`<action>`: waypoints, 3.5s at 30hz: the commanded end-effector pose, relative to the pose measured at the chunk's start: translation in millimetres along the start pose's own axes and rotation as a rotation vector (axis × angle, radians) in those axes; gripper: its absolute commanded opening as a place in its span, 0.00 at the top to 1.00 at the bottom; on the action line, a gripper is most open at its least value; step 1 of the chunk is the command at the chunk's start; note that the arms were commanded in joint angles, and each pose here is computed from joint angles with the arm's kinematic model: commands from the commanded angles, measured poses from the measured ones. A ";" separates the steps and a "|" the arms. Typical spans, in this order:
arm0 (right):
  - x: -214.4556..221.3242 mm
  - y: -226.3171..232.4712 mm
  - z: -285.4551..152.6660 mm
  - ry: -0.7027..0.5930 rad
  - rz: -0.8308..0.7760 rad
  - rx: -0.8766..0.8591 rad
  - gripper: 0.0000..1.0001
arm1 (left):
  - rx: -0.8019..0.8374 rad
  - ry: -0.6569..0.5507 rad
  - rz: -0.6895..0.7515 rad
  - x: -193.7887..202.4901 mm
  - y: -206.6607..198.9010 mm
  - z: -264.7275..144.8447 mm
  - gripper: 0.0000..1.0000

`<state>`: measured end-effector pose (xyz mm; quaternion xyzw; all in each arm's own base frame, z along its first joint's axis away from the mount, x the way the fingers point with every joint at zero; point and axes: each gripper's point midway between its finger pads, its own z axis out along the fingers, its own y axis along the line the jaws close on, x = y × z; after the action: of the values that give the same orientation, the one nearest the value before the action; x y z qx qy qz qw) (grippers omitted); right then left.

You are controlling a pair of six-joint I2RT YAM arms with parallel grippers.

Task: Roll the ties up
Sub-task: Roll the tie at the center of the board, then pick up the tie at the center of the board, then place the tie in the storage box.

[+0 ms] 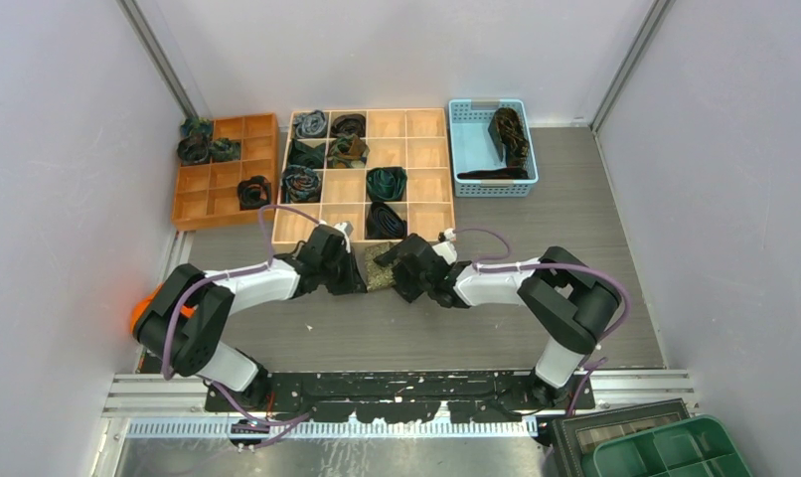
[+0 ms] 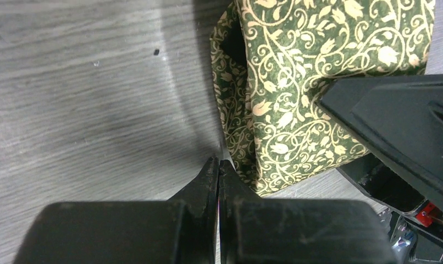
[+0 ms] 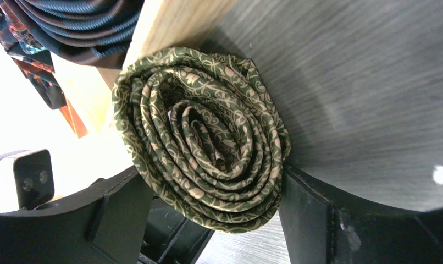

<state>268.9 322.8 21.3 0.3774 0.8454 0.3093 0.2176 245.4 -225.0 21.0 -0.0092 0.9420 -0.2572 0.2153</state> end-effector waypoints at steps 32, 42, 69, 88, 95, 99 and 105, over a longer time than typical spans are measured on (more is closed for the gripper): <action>-38.2 -185.1 -12.1 -0.055 -0.552 0.735 0.88 | 0.034 -0.022 -0.016 -29.7 5.3 -0.9 1.00; -24.9 -123.2 -36.9 -0.185 -0.866 0.674 0.99 | 0.005 -0.092 -0.001 -34.4 6.0 -37.9 1.00; -25.0 153.5 -38.0 -0.126 -0.899 -0.018 0.99 | -0.373 -0.709 -0.072 -106.6 39.4 -258.0 1.00; -46.5 310.5 15.0 -0.174 -0.938 -0.400 0.99 | -0.404 -0.738 -0.005 -106.3 43.7 -272.3 1.00; -49.3 329.4 13.4 -0.179 -0.940 -0.445 0.99 | -0.368 -0.710 -0.003 -107.5 38.1 -258.4 1.00; -56.1 308.5 50.8 -0.144 -0.921 -0.386 0.99 | -0.345 -0.701 -0.004 -106.6 34.3 -255.5 1.00; -66.1 266.4 108.2 -0.077 -0.903 -0.270 0.99 | -0.315 -0.699 -0.009 -103.8 30.9 -254.4 1.00</action>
<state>496.6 459.2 170.7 -0.0577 0.8494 0.2909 0.4365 234.2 -57.7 232.1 -0.1288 0.8545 -0.0673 0.4987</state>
